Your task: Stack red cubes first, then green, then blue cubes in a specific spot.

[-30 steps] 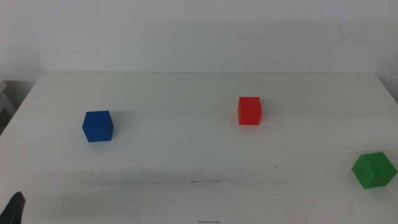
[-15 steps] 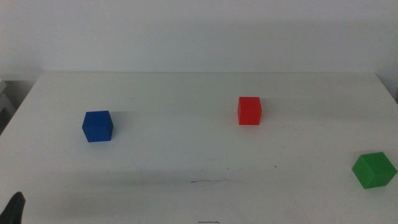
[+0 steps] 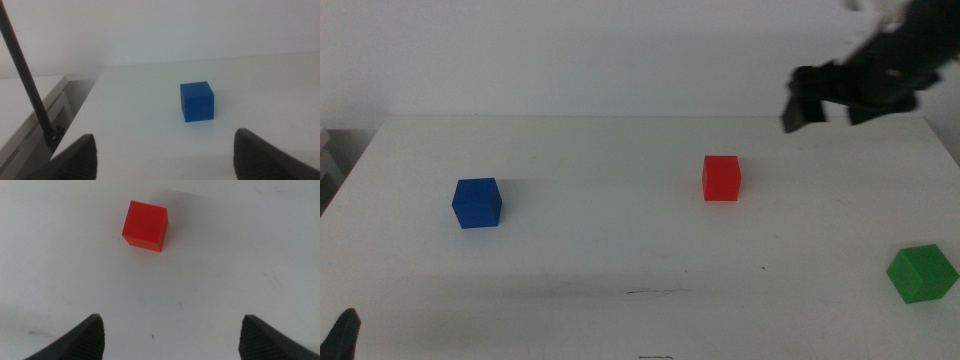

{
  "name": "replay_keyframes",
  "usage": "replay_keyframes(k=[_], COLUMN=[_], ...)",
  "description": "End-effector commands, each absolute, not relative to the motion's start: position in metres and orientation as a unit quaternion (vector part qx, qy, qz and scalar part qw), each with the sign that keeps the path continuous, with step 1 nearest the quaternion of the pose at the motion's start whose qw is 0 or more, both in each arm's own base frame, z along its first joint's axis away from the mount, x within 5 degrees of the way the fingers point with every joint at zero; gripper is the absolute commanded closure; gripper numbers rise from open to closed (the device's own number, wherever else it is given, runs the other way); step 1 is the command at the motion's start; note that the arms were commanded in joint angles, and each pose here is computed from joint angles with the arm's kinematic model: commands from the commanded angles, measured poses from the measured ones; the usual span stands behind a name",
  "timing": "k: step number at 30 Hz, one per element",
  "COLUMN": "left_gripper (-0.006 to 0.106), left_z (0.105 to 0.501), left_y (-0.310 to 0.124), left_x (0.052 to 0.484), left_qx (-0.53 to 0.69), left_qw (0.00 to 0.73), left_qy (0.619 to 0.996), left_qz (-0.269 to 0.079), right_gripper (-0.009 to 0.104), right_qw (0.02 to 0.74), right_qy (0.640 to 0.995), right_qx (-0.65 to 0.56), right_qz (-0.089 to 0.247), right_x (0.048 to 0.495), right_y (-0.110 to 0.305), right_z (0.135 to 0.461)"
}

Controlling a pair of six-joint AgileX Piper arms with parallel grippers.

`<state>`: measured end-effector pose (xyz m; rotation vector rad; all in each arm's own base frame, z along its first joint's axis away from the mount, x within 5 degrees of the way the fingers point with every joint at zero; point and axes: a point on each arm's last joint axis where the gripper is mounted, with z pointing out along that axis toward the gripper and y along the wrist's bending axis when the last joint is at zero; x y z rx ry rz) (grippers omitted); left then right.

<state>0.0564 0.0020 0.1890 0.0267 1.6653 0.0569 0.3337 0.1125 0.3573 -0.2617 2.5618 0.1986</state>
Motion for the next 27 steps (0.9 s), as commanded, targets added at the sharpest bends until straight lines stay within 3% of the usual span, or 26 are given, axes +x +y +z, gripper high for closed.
replay_keyframes(k=[1, 5, 13, 27], left_gripper=[0.007, 0.007, 0.007, 0.007], left_z=[0.198, 0.198, 0.198, 0.198], left_y=[0.001, 0.001, 0.001, 0.001], left_x=[0.055, 0.055, 0.055, 0.055], left_qx=[0.011, 0.011, 0.011, 0.011], left_qw=[0.710, 0.710, 0.710, 0.710], left_qy=[0.704, 0.704, 0.704, 0.704], left_qz=[0.019, 0.019, 0.019, 0.019], right_gripper=[0.001, 0.001, 0.001, 0.001], right_qw=[0.300, 0.285, 0.258, 0.263], right_qy=[0.946, 0.953, 0.963, 0.962], right_qx=[-0.099, -0.093, -0.061, -0.024], right_qz=[0.070, 0.053, 0.054, 0.067], right_x=[0.351, 0.390, 0.444, 0.467], right_y=[0.125, 0.150, 0.174, 0.184], right_z=[0.371, 0.351, 0.302, 0.281])
